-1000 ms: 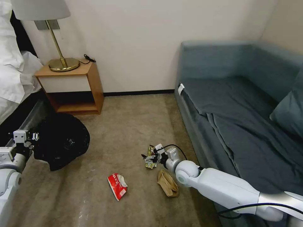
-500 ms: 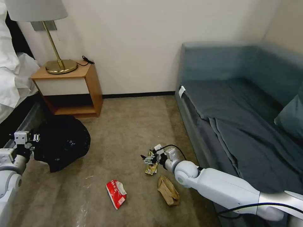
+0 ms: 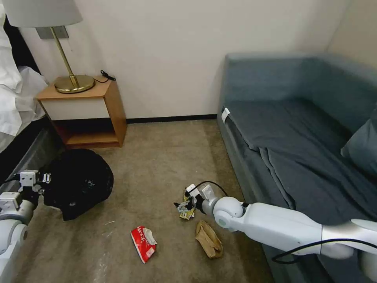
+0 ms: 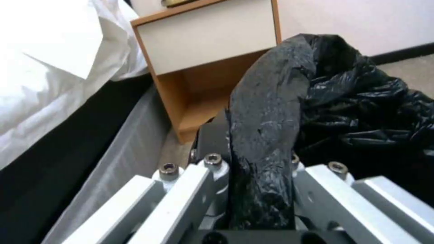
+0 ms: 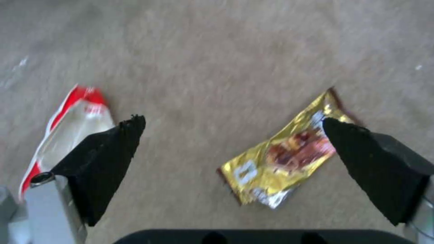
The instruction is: Pick up the trash bin, then pick up the garbage on the floor and place it into the trash bin.
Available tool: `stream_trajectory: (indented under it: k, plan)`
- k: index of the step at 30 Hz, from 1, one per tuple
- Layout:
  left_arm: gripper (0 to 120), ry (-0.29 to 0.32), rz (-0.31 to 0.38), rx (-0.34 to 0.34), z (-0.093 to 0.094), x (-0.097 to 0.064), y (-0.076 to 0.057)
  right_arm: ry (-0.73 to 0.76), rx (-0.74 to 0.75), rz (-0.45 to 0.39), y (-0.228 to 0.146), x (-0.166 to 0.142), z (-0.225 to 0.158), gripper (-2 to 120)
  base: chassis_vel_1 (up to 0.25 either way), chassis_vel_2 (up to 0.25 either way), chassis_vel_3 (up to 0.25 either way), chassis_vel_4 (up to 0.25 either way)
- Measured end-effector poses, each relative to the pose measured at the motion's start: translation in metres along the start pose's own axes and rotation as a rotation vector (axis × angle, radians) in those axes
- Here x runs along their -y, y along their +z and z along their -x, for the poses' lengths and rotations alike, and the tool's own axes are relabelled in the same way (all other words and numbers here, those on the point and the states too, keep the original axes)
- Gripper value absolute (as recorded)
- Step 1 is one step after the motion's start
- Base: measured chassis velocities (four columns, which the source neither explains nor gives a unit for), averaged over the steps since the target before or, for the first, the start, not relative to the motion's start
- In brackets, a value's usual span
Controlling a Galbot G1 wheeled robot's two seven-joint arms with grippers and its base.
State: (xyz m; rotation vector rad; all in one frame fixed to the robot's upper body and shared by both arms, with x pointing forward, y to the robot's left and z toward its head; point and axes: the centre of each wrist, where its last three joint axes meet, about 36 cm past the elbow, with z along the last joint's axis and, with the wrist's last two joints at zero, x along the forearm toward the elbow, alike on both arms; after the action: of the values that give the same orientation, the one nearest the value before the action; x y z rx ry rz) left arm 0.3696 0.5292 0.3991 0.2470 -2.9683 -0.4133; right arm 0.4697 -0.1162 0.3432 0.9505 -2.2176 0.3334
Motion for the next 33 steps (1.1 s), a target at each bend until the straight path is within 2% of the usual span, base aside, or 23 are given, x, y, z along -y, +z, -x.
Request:
stream_trajectory:
  k: [8, 16, 18, 22, 31, 33]
  plan:
    - [6, -0.007, 0.01, 0.005, -0.005, -0.006, -0.003, -0.075, -0.099, -0.006, 0.007, -0.019, -0.007, 100, 0.0, 0.0, 0.0, 0.0]
    - [6, -0.005, 0.017, -0.001, -0.011, -0.007, -0.005, -0.101, -0.165, 0.008, 0.019, -0.023, -0.02, 100, 0.0, 0.0, 0.0, 0.0]
    - [6, 0.0, 0.023, -0.002, -0.012, -0.006, -0.007, -0.094, -0.209, 0.025, 0.044, -0.022, -0.029, 100, 0.0, 0.0, 0.0, 0.0]
    - [6, 0.0, 0.023, -0.005, -0.013, -0.003, -0.006, -0.09, -0.234, 0.024, 0.068, -0.022, -0.035, 100, 0.0, 0.0, 0.0, 0.0]
    - [6, 0.006, 0.024, -0.016, -0.015, 0.006, 0.0, -0.062, -0.215, 0.011, 0.087, -0.005, -0.032, 100, 0.0, 0.0, 0.0, 0.0]
    - [6, 0.008, 0.024, -0.018, -0.016, 0.008, 0.0, -0.048, -0.218, 0.011, 0.1, 0.004, -0.027, 100, 0.0, 0.0, 0.0, 0.0]
